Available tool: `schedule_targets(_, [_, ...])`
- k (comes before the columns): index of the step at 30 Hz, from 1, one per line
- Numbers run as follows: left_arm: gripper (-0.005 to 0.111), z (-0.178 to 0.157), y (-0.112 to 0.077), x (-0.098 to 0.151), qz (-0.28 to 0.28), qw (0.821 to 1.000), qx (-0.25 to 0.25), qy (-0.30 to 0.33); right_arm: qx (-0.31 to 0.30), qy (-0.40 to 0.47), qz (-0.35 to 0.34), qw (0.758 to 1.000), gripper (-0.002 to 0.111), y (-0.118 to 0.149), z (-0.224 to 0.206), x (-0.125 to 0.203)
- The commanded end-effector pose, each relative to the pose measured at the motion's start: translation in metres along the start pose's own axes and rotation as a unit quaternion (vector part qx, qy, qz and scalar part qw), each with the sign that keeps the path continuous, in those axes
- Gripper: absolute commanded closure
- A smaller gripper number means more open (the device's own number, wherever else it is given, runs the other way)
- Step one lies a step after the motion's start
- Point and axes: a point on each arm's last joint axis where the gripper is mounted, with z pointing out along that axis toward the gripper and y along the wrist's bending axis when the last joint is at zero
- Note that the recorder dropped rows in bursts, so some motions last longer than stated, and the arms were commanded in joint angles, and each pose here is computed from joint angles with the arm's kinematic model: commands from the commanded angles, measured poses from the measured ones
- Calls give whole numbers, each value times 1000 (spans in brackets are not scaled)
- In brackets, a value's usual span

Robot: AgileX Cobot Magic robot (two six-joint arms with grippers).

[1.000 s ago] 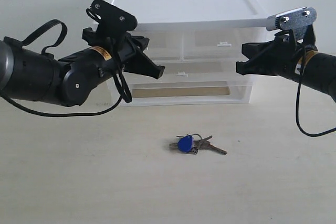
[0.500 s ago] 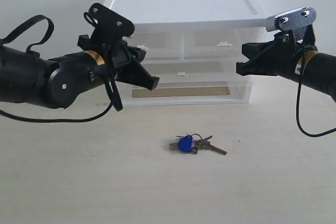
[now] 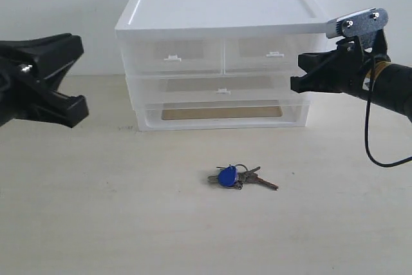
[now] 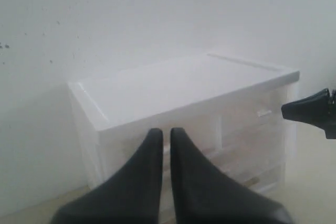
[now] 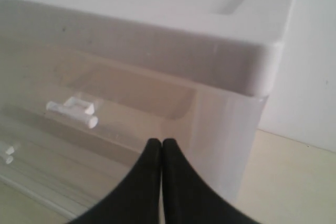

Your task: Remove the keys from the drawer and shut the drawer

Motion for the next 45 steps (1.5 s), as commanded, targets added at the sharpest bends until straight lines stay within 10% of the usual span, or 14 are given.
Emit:
schedule_targets(1, [102, -29, 2, -8, -6, 999, 0, -39, 37, -19, 18, 999, 108, -6, -15, -22])
schedule_targets(17, [102, -103, 7, -21, -82, 992, 16, -90, 26, -207, -12, 978, 108, 60, -201, -90])
schedule_targets(32, [102, -118, 1, 7, -173, 982, 36, 71, 64, -283, 7, 957, 108, 98, -308, -22])
schedule_targets(45, [102, -118, 1, 8, -173, 981, 36, 75, 184, -134, 86, 970, 108, 78, -309, 19])
